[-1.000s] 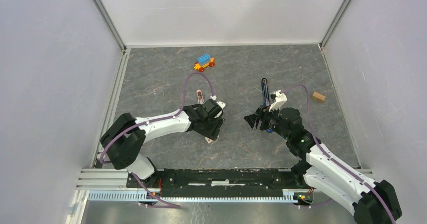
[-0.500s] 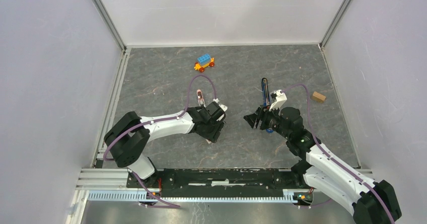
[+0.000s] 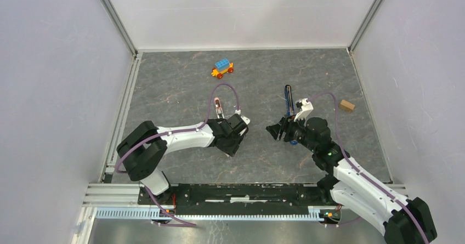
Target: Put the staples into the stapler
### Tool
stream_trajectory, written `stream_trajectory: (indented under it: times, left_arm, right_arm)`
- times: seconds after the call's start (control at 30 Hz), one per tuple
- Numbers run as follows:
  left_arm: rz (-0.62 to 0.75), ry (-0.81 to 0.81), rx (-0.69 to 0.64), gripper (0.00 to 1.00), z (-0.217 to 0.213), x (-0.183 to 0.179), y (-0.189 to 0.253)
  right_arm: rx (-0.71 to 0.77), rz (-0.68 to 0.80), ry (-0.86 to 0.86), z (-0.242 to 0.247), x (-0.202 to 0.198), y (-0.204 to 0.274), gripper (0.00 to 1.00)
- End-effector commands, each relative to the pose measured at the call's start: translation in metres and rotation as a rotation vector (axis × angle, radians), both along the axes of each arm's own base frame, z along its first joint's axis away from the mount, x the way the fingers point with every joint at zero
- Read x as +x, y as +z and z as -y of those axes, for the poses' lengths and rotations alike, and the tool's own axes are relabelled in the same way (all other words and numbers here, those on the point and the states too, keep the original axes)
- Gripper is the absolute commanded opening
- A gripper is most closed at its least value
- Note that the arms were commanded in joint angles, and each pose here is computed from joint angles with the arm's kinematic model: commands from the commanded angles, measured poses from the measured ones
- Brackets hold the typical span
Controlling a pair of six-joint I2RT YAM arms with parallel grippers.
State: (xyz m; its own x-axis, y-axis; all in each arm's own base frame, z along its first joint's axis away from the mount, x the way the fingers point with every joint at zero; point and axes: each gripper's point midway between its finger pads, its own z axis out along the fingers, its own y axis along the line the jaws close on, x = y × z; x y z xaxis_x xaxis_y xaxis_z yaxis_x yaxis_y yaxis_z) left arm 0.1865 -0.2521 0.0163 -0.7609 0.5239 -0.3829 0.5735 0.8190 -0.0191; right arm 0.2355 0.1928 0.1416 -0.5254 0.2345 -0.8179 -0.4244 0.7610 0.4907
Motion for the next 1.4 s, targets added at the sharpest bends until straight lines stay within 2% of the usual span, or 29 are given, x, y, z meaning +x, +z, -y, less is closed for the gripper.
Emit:
stream_trajectory:
  times: [0.0, 0.3, 0.6, 1.07, 1.37]
  left_arm:
    - [0.060, -0.080, 0.007, 0.50, 0.009, 0.011, 0.004]
    - [0.066, -0.089, 0.035, 0.49, 0.006, 0.013, 0.003]
    - [0.094, -0.104, -0.001, 0.39, 0.010, 0.015, 0.011]
    - [0.197, -0.171, -0.148, 0.41, 0.020, 0.016, 0.044]
    - [0.322, -0.305, -0.320, 0.46, 0.038, 0.010, 0.079]
  right_arm:
    - [0.035, 0.037, 0.002, -0.001, 0.002, 0.011, 0.66]
    - [0.036, 0.034, 0.003, -0.001, 0.001, 0.008, 0.66]
    - [0.059, 0.007, 0.052, -0.009, -0.005, 0.003, 0.68]
    - [0.161, -0.096, 0.133, -0.020, -0.011, -0.010, 0.72]
    - [0.217, -0.231, 0.305, -0.047, -0.023, -0.020, 0.79]
